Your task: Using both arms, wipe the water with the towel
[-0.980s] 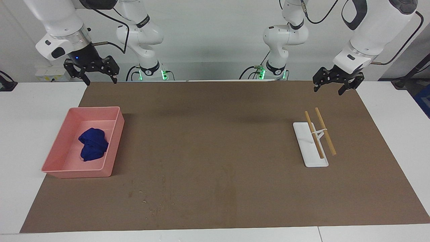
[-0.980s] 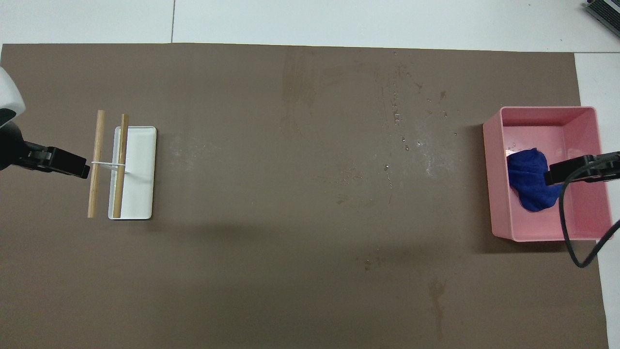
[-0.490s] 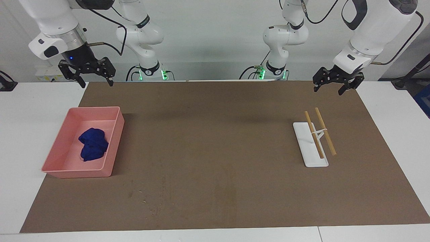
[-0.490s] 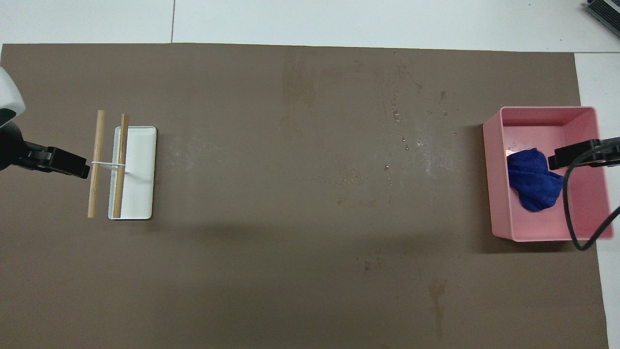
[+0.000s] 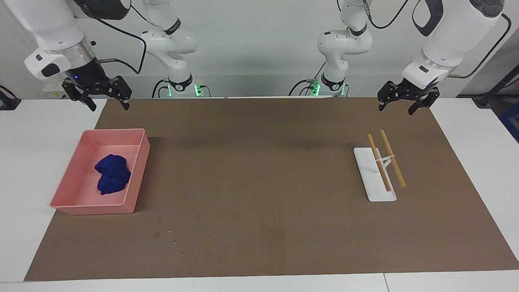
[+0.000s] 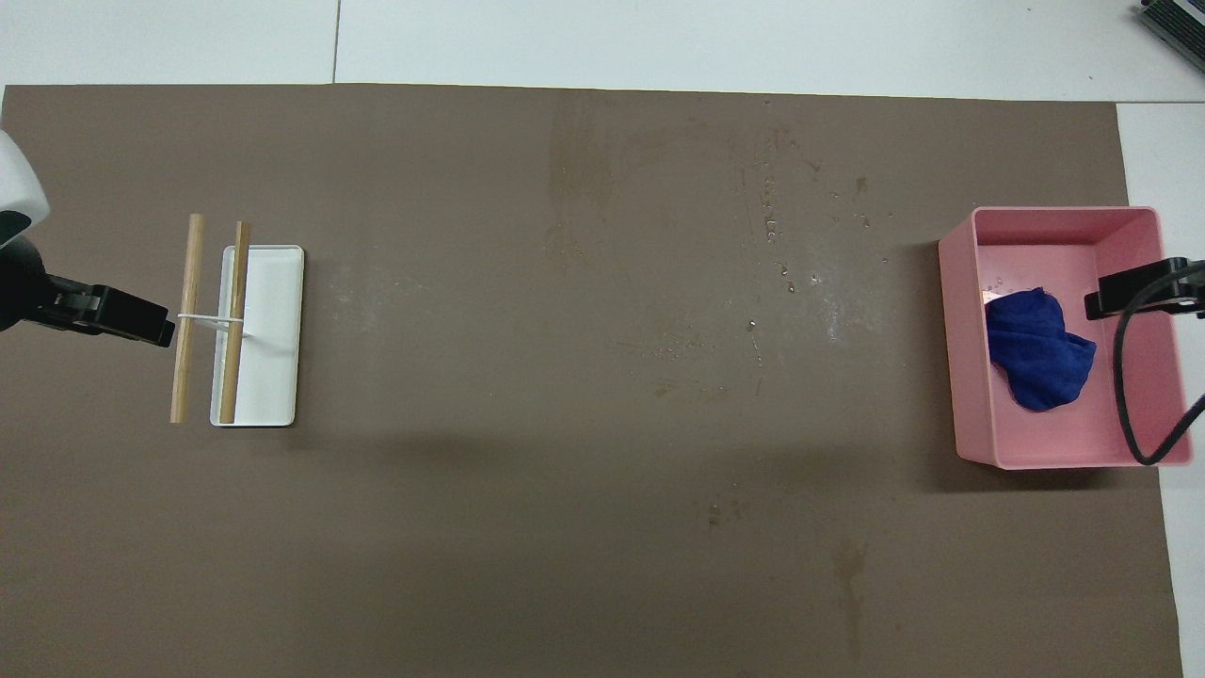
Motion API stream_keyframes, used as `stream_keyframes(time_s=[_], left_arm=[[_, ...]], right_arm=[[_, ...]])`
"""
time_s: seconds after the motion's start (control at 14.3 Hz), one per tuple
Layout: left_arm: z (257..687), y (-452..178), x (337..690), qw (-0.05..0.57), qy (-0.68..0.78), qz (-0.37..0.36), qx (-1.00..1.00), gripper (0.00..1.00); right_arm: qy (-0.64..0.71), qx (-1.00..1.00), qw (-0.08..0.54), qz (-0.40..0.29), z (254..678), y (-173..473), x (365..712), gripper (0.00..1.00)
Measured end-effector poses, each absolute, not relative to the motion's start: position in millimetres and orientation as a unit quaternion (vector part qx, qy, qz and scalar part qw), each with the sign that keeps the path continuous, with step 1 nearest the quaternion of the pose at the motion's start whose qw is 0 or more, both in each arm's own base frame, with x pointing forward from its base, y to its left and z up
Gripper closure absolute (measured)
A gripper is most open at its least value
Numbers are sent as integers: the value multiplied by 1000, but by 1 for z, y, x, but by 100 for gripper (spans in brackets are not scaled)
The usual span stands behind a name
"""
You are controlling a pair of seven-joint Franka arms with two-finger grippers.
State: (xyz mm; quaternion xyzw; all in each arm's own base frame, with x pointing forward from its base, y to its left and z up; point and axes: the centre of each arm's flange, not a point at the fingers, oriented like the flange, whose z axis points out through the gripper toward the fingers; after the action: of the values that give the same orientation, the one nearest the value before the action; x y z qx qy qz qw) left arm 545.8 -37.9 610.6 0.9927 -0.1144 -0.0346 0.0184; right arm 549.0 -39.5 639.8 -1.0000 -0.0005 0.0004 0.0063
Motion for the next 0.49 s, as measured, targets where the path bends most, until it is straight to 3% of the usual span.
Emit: stream_keyframes(time_s=[0.49], left_arm=[[611, -38, 546, 18, -114, -35, 993, 0]], right_arm=[[-1, -1000, 6, 2, 638, -39, 549, 0]])
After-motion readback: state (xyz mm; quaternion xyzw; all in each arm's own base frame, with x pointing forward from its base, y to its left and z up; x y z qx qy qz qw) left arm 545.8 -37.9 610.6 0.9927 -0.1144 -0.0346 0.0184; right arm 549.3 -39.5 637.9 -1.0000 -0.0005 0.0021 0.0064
